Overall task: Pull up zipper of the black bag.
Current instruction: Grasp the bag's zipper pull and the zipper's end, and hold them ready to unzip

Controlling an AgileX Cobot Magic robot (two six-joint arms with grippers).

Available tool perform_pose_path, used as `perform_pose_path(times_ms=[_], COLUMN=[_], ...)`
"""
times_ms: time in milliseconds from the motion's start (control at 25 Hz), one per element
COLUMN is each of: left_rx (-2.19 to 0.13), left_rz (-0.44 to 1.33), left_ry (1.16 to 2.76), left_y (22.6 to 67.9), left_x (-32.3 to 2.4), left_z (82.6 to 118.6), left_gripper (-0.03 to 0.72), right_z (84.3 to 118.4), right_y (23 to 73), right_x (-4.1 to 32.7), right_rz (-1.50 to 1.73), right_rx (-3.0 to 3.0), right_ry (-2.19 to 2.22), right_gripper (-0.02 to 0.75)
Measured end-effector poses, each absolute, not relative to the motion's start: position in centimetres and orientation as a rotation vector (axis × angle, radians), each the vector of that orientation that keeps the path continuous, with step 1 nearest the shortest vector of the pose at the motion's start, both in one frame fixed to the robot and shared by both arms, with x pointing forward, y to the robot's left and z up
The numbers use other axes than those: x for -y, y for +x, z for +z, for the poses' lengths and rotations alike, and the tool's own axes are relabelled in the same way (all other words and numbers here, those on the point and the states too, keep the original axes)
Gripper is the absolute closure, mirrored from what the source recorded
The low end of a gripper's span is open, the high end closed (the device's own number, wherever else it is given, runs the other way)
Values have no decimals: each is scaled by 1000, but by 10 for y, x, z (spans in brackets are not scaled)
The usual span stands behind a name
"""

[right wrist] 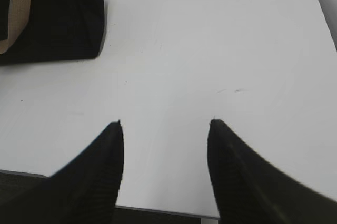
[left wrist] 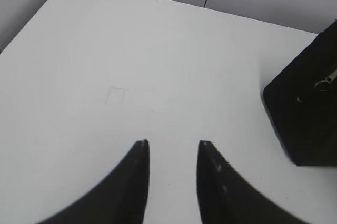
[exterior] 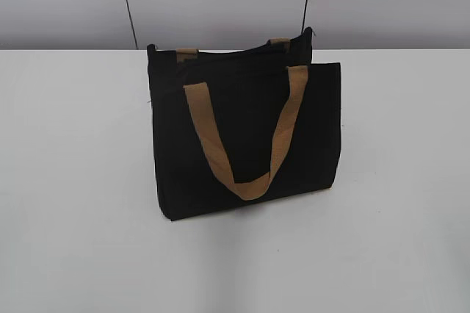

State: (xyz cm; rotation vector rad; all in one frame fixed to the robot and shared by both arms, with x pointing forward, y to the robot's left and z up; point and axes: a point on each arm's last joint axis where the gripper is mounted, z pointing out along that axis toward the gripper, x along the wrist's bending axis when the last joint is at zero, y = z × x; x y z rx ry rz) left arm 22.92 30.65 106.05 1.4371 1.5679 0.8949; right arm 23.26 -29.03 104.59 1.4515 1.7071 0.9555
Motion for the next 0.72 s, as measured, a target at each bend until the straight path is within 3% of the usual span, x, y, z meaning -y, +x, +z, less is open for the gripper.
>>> perform_pose_path(times_ms=[560,720], left_rx=[-1570,-1525], left_rz=[893,913], left_ry=[1440,1461], left_y=[231,241], left_x=[-306,-304], left_z=[1062,1081], left_gripper=[452,452], right_z=[1046,1046], right_y=[233,233], right_x=[290,290], right_rz=[955,955], right_rx=[-1707,-1707], right_ry=[1452,1452], right_gripper=[337,337])
